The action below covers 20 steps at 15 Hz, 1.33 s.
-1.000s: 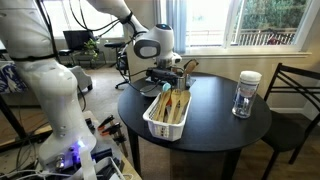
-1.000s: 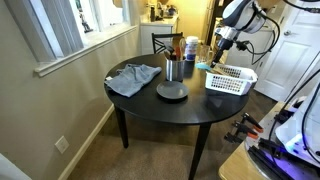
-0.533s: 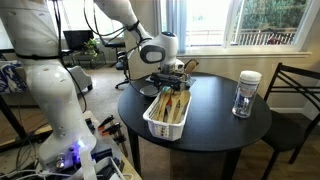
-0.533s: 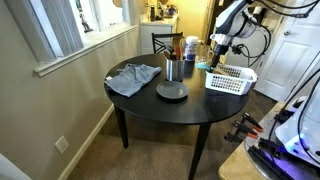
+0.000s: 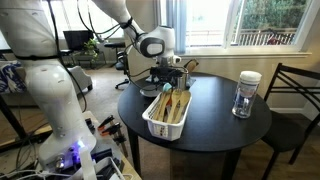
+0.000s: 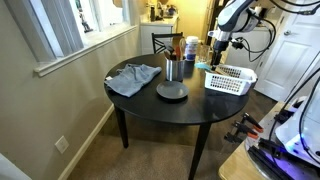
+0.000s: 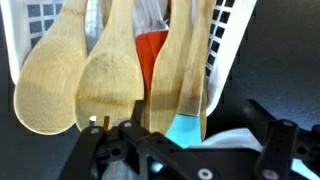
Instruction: Put the green ladle in the silver container.
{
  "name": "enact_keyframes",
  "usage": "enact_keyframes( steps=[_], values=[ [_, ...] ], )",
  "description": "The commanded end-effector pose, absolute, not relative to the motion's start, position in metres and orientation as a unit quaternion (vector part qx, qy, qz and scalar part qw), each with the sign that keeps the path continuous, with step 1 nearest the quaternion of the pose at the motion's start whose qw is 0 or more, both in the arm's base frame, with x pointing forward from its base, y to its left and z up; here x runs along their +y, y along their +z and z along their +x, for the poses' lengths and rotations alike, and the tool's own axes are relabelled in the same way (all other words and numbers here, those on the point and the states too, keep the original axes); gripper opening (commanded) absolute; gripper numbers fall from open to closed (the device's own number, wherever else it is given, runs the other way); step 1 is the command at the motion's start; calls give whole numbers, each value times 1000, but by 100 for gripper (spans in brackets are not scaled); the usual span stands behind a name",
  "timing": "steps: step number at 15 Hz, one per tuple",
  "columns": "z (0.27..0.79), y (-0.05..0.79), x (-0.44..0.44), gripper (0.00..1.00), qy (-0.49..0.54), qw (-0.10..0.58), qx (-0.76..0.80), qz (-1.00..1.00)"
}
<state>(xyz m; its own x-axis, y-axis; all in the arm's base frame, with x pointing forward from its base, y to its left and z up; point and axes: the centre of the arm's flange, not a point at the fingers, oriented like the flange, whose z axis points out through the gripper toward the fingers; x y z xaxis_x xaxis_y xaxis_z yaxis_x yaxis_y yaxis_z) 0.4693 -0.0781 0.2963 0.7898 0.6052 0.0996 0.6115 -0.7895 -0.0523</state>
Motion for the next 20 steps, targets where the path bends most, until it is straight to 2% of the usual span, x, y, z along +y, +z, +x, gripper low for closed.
enact_keyframes(
  steps=[1, 4, 12, 20],
  values=[
    [451, 334, -67, 100, -10, 24, -333, -943],
    [449, 342, -69, 100, 19, 22, -313, -949],
    [443, 330, -66, 100, 13, 80, -273, -959],
    [450, 324, -63, 100, 15, 65, -265, -962]
  ],
)
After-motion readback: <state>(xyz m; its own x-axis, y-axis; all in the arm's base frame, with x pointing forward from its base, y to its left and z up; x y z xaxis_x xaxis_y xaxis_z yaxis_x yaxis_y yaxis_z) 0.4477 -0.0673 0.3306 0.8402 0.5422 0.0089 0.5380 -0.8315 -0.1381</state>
